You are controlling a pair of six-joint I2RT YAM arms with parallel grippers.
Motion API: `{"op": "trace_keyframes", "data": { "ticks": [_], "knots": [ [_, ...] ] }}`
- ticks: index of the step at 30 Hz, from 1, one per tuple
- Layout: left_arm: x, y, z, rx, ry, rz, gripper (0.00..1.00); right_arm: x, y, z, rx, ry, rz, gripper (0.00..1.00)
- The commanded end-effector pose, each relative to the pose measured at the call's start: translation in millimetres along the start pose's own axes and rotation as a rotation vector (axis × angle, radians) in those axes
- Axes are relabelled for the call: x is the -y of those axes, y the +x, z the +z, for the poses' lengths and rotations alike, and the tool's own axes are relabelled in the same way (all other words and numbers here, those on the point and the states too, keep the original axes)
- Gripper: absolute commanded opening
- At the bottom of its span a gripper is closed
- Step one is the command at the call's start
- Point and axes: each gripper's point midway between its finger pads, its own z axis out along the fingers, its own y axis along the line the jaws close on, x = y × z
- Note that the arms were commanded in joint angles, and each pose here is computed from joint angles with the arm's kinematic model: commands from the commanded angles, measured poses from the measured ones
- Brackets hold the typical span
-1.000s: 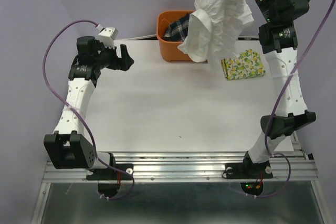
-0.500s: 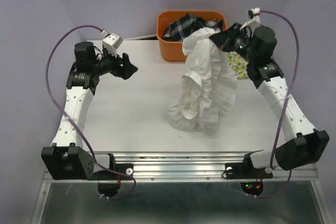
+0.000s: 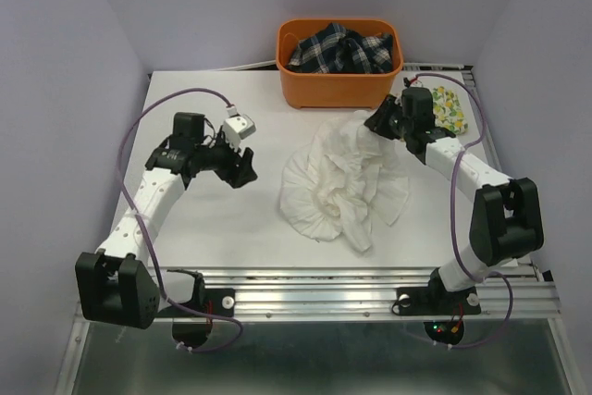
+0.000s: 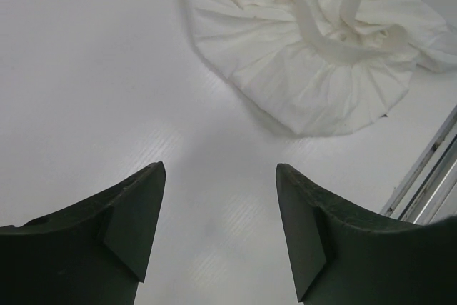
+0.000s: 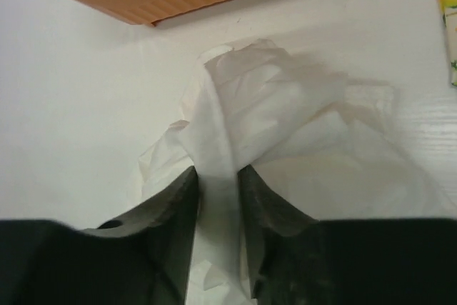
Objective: Fold and stack the skirts
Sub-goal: Move the skirt to the center of the board, then flatten the skirt out
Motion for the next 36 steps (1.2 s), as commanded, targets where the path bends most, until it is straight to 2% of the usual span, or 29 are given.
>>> {"op": "trace_keyframes", "data": {
  "ticks": [1,2,5,6,8,9,11,13,14,15,16,18,20,24,27,31,36],
  "knots": [
    [50.8,5.8,19.3,-0.033,0.087,0.131,0.74,-10.3,-25.8,-15.7,0.073,-0.007,-0.109,0.65],
    [58.7,7.5,26.4,-0.032,0.101,0.144,0.74,-8.8,-19.5,-20.7,0.036,-0.011,-0.177,0.73],
    [79.9,7.1,40.7,-0.037,0.169,0.195,0.74,-26.4,-23.2,-39.6,0.005,-0.097,-0.332,0.80],
    [88.3,1.0,42.1,-0.018,0.227,0.222,0.74,-35.1,-10.0,-47.8,-0.064,-0.185,-0.441,0.82],
    [92.3,1.8,48.7,-0.030,0.289,0.240,0.75,-50.4,4.5,-62.9,-0.160,-0.310,-0.540,0.84],
    [94.1,-4.8,50.5,-0.017,0.309,0.242,0.74,-50.4,8.6,-65.9,-0.179,-0.357,-0.658,0.84],
    [98.0,-9.7,58.3,0.001,0.357,0.223,0.74,-52.7,23.9,-69.8,-0.246,-0.447,-0.738,0.86],
    [101.3,-13.7,62.6,0.017,0.388,0.197,0.74,-50.0,32.5,-73.2,-0.303,-0.489,-0.855,0.89],
    [100.9,-17.2,64.3,0.034,0.391,0.201,0.74,-48.8,35.1,-73.3,-0.323,-0.509,-0.890,0.89],
    [100.8,-17.0,64.9,0.041,0.394,0.195,0.74,-45.5,52.3,-72.9,-0.400,-0.546,-0.904,0.88],
    [100.9,-18.1,64.7,0.050,0.397,0.192,0.74,-53.8,49.9,-71.4,-0.385,-0.596,-1.018,0.84],
    [97.3,-21.1,63.3,0.078,0.387,0.176,0.74,-50.6,65.1,-66.4,-0.445,-0.656,-1.129,0.76],
    [92.7,-21.6,60.6,0.092,0.386,0.145,0.75,-60.4,72.1,-64.3,-0.450,-0.719,-1.213,0.72],
    [77.3,-15.8,51.8,0.099,0.389,0.057,0.74,-65.9,97.9,-54.1,-0.475,-0.810,-1.447,0.72],
    [67.8,-12.6,44.7,0.111,0.371,0.025,0.74,-59.4,122.4,-48.2,-0.548,-0.820,-1.576,0.72],
    [62.6,-8.4,42.7,0.114,0.339,0.005,0.74,-52.6,139.2,-40.0,-0.610,-0.815,-1.637,0.72],
    [65.3,2.7,41.5,0.111,0.325,0.000,0.74,-52.8,136.9,-31.3,-0.623,-0.807,-1.696,0.73]
  ]
}}
